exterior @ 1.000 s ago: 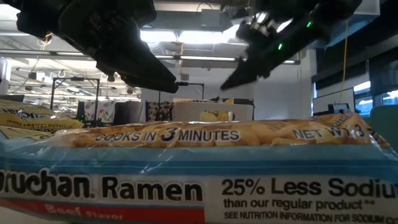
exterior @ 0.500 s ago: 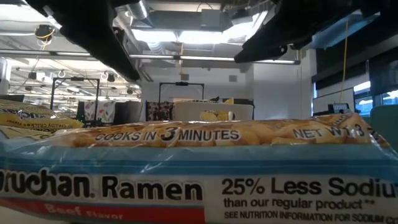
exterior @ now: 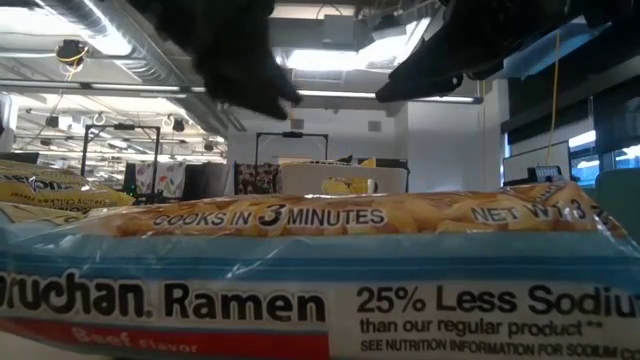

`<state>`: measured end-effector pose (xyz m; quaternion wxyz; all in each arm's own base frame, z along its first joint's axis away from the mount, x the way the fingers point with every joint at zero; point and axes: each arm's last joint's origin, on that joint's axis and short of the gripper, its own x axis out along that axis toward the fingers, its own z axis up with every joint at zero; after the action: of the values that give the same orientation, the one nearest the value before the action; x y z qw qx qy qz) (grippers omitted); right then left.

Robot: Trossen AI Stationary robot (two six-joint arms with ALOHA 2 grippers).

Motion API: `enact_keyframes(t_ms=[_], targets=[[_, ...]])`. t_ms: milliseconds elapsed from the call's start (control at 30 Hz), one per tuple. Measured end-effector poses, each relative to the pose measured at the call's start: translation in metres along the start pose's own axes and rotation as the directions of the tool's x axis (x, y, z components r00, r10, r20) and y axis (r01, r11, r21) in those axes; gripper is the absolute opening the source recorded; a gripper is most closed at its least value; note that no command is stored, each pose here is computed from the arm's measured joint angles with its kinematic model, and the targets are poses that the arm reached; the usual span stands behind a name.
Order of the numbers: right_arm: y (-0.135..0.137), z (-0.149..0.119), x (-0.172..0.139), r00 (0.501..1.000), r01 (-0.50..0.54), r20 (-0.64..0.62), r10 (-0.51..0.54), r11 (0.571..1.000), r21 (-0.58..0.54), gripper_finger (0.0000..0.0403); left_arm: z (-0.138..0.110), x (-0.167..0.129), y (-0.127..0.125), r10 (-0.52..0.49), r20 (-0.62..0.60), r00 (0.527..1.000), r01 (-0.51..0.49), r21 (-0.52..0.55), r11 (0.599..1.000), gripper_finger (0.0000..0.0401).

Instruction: Sort Maruchan noodles

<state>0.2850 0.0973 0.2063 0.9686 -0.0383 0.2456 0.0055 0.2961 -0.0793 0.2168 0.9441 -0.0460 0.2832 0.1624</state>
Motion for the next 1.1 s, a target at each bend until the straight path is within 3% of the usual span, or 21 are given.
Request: enact_keyframes(t_ms=[167,267,333,433,533,733,900,1000,1100], targets=[[0.0,0.0,0.0,1.0,0.0,-0.003,0.0,1.0,0.0,0.0232,0.009,0.004,0.004,-0.055,0.022,0.998,0.054,0.005,0.999,0.0288],[0.0,-0.002,0.0,1.0,0.002,-0.021,-0.002,1.0,-0.003,0.0232,0.007,-0.009,-0.014,-0.17,-0.074,0.983,0.178,0.117,0.977,0.0287],[0.0,-0.002,0.0,1.0,0.002,-0.017,-0.002,1.0,-0.002,0.0232,0.005,-0.024,-0.029,-0.186,-0.142,0.972,0.213,0.21,0.954,0.0285],[0.0,-0.002,0.0,1.0,0.005,-0.018,-0.005,1.0,-0.007,0.0232,0.001,-0.047,-0.04,-0.079,-0.216,0.973,0.139,0.277,0.951,0.0283],[0.0,-0.002,0.0,1.0,0.011,-0.016,-0.011,1.0,-0.006,0.0232,-0.006,-0.066,-0.042,0.03,-0.298,0.954,0.057,0.279,0.958,0.0282],[0.0,-0.002,0.001,1.0,0.012,-0.017,-0.011,1.0,0.009,0.0232,-0.043,-0.098,-0.041,0.171,-0.529,0.831,-0.003,0.302,0.953,0.0282],[-0.001,-0.002,0.001,1.0,0.021,-0.014,-0.02,1.0,0.019,0.0232,-0.07,-0.124,-0.048,0.273,-0.606,0.747,-0.022,0.387,0.922,0.0282],[-0.002,-0.001,0.001,0.999,0.041,-0.009,-0.041,0.999,0.02,0.0232,-0.081,-0.133,-0.054,0.288,-0.608,0.74,0.012,0.441,0.898,0.0282],[-0.002,-0.002,0.001,0.999,0.046,-0.009,-0.046,0.999,0.02,0.0232,-0.091,-0.138,-0.058,0.326,-0.583,0.744,0.047,0.532,0.845,0.0282]])
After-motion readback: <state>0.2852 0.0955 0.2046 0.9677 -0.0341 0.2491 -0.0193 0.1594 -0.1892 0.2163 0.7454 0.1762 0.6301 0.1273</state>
